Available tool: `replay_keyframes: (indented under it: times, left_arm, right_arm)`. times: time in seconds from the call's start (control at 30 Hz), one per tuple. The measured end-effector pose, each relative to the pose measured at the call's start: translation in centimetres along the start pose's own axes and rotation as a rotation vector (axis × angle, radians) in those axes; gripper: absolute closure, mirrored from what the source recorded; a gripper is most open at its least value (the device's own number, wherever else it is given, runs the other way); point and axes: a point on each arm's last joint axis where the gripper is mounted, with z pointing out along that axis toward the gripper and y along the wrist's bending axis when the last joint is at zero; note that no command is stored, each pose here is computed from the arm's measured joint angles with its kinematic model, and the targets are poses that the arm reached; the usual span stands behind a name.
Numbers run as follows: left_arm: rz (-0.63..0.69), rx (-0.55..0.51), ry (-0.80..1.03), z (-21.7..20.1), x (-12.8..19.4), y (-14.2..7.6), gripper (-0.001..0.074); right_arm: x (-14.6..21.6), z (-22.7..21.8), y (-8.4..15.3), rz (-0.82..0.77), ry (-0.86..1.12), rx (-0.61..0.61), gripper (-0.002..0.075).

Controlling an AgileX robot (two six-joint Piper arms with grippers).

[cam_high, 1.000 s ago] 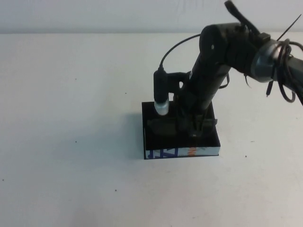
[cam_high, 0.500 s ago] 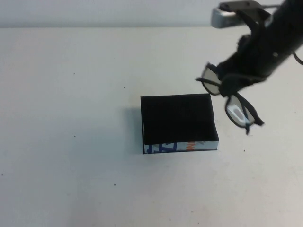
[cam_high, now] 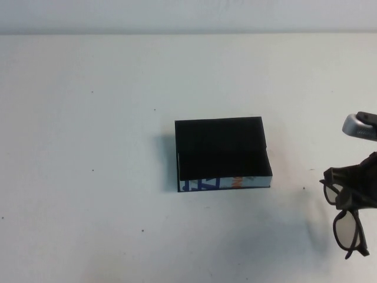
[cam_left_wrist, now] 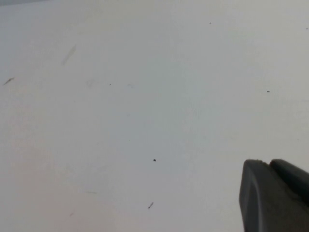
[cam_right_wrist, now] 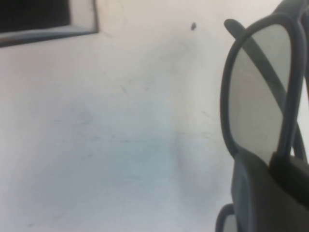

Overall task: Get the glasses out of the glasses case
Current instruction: Place the glasses on the table

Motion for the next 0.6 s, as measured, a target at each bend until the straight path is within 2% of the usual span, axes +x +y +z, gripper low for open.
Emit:
replay_keyframes:
  times: [0.2,0.4,0.5,0.6]
  left_arm:
    - [0.000,0.000,0.000,0.0,0.0,0.0,0.0740]
    - [0.000,0.000,0.000,0.0,0.0,0.0,0.0740]
    - [0.000,0.000,0.000,0.0,0.0,0.0,0.0740]
    - [0.000,0.000,0.000,0.0,0.0,0.0,0.0740]
  right_arm:
    - [-1.0,2.9,-0.6,-0.004,-0.009,0.024,0.0695]
    - [-1.4,4.7,-1.1,-0.022,-0.008,0.040,0.0648]
    - [-1.5,4.7,-1.1,-0.022,-0.017,0.040,0.0598]
    - [-1.6,4.5,-1.0,-0.024,-0.012,0.037,0.0499]
